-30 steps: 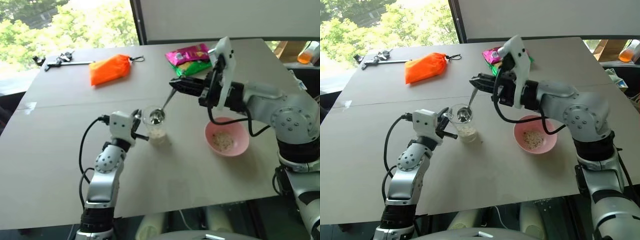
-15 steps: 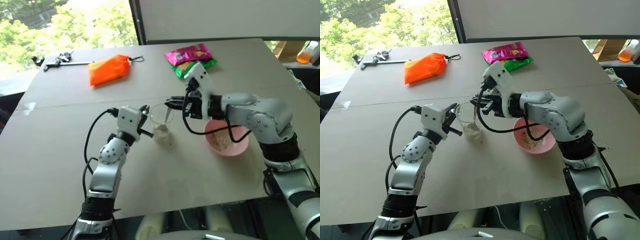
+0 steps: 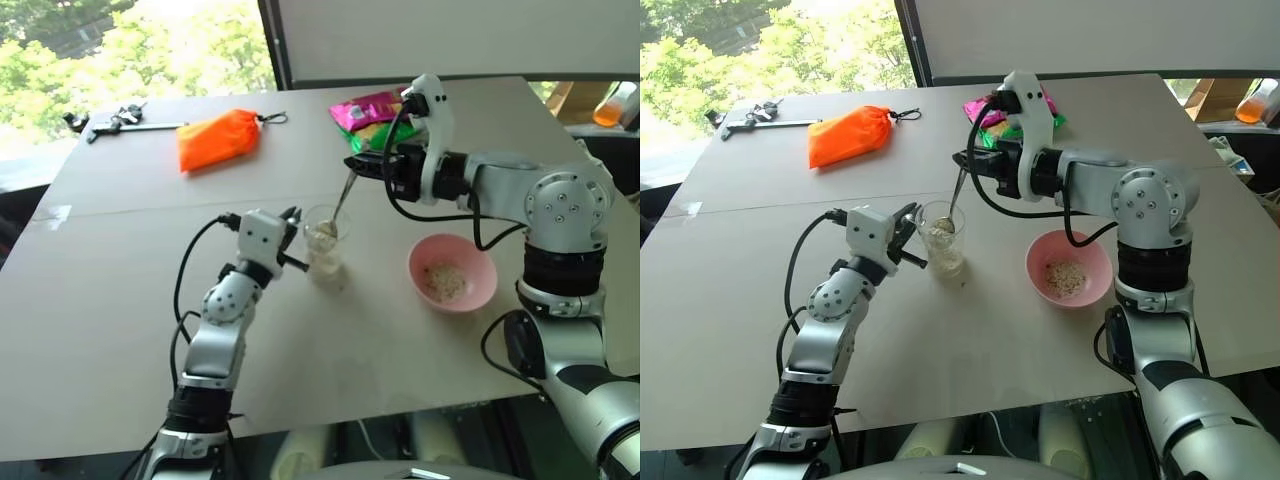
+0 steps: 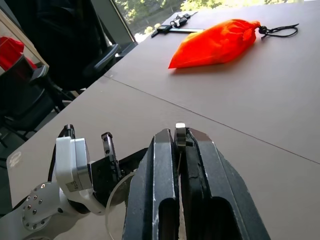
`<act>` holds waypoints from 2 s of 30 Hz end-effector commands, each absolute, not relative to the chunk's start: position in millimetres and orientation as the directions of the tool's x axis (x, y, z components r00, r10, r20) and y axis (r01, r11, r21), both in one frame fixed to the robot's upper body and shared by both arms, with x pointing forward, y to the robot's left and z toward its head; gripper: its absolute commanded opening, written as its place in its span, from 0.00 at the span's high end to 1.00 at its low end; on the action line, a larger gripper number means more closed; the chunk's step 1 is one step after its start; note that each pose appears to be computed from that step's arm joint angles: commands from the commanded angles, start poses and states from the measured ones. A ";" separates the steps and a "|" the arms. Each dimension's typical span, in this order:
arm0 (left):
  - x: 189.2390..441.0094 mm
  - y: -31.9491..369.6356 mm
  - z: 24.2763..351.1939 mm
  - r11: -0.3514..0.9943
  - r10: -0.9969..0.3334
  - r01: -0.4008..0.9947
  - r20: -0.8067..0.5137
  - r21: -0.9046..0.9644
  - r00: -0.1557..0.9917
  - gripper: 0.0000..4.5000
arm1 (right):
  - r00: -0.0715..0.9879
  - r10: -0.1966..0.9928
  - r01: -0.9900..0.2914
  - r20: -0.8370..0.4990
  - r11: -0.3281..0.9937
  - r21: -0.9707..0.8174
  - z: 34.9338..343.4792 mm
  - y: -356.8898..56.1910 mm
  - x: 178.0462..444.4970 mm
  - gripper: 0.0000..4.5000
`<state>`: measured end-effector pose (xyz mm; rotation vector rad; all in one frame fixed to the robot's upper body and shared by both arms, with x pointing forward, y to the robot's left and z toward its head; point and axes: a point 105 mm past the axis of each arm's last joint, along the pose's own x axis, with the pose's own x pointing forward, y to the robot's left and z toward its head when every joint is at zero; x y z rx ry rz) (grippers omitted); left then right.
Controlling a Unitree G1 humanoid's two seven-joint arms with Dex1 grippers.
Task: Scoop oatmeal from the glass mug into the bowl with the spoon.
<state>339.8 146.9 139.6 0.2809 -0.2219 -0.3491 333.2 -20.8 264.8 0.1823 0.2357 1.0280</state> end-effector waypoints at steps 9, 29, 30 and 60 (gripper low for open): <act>352.8 133.9 141.4 0.914 -0.372 0.321 0.196 0.249 0.907 0.99 | 0.543 0.839 -0.808 -0.032 0.533 0.251 290.5 -37.9 336.4 1.00; 354.3 127.0 134.5 0.926 -0.361 0.308 0.275 0.219 0.891 0.99 | 0.659 0.752 -0.574 -0.021 0.521 0.631 276.0 -63.7 354.9 1.00; 354.7 128.2 134.4 0.931 -0.351 0.300 0.284 0.207 0.892 0.99 | 0.659 0.752 -0.570 -0.021 0.517 0.639 275.9 -64.5 354.7 1.00; 362.4 127.5 130.2 0.929 -0.369 0.331 0.341 0.164 0.865 0.99 | 0.664 0.746 -0.477 0.044 0.377 0.794 271.9 -81.5 358.4 1.00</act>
